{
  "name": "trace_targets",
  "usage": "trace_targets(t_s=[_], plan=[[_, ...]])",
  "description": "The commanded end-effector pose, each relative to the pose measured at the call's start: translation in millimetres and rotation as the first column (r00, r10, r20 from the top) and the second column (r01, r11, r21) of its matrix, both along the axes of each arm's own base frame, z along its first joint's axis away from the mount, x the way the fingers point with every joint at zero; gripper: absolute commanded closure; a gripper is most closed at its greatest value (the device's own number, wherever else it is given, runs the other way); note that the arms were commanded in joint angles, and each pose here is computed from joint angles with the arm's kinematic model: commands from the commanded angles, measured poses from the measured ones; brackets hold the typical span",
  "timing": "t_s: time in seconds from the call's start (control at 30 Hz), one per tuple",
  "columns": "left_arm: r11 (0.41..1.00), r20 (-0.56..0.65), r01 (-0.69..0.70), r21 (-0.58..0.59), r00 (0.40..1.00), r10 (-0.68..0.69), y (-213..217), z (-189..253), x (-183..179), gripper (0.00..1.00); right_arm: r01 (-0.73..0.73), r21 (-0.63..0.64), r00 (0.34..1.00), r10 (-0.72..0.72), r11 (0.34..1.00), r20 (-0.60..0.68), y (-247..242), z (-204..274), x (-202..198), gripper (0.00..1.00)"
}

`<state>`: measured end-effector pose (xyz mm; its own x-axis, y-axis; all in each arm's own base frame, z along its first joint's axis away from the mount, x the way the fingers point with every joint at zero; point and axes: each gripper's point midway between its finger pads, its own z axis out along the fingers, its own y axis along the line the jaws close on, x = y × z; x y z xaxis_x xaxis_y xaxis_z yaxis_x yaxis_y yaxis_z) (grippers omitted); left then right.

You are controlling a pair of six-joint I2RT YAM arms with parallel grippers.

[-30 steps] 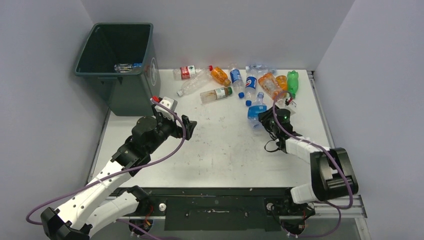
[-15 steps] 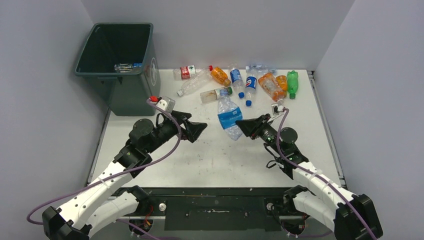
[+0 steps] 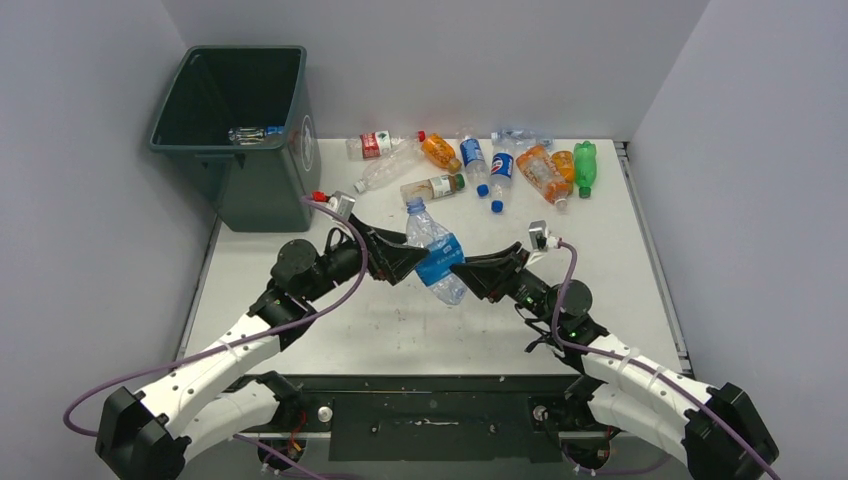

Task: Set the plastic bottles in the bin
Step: Pick up the plastic bottle at the center of the board.

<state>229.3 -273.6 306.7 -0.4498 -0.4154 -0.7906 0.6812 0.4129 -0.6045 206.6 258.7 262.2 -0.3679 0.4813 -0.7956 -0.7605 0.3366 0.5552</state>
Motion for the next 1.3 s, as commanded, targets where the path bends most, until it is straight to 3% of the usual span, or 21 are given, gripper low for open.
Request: trace_targets(t_s=[0.0, 0.17, 0.27, 0.3, 0.33, 0.4, 0.47, 0.63, 0.83, 1.03, 1.2, 1.27], plan=[[0.992, 0.052, 0.084, -0.099, 0.996, -0.079, -10, 27, -9, 0.05, -0.048, 0.143, 0.993, 0.032, 0.989, 0.114, 0, 45, -12, 0.88], [0.977, 0.031, 0.175, -0.122, 0.984, -0.173, -24, 29, -14, 0.46, -0.107, 0.126, 0.988, 0.091, 0.986, 0.125, 9, 50, -18, 0.87], [0.967, 0.041, 0.215, -0.137, 0.977, -0.211, -28, 36, -18, 0.68, -0.145, 0.089, 0.983, 0.133, 0.985, 0.126, 14, 50, -24, 0.79], [0.968, 0.01, 0.218, -0.121, 0.976, -0.218, -29, 18, -19, 0.73, -0.151, 0.071, 0.983, 0.141, 0.986, 0.119, 15, 48, -25, 0.72], [0.963, 0.054, 0.231, -0.139, 0.973, -0.226, -29, 39, -20, 0.77, -0.155, 0.051, 0.982, 0.149, 0.987, 0.115, 16, 48, -26, 0.63], [0.959, 0.08, 0.248, -0.139, 0.968, -0.239, -29, 47, -23, 0.87, -0.153, 0.008, 0.983, 0.151, 0.988, 0.1, 15, 46, -27, 0.33], [0.958, 0.11, 0.261, -0.119, 0.962, -0.249, -29, 53, -25, 0.98, -0.131, -0.048, 0.987, 0.135, 0.99, 0.086, 12, 43, -27, 0.14], [0.939, 0.172, 0.34, -0.06, 0.93, -0.326, -32, 66, -38, 1.0, -0.082, -0.182, 0.991, 0.1, 0.98, 0.092, 2, 37, -27, 0.0], [0.845, 0.184, 0.531, -0.064, 0.839, -0.513, -42, 79, -66, 1.0, -0.128, -0.215, 0.981, 0.156, 0.968, 0.117, 6, 44, -35, 0.07], [0.827, 0.177, 0.555, -0.091, 0.826, -0.535, -45, 86, -68, 1.0, -0.163, -0.249, 0.975, 0.195, 0.955, 0.111, 12, 44, -37, 0.07], [0.82, 0.171, 0.562, -0.113, 0.824, -0.541, -49, 91, -67, 1.0, -0.171, -0.231, 0.975, 0.198, 0.958, 0.097, 17, 41, -36, 0.0], [0.815, 0.172, 0.567, -0.123, 0.821, -0.545, -51, 91, -68, 1.0, -0.201, -0.209, 0.97, 0.224, 0.957, 0.091, 21, 41, -39, 0.03]])
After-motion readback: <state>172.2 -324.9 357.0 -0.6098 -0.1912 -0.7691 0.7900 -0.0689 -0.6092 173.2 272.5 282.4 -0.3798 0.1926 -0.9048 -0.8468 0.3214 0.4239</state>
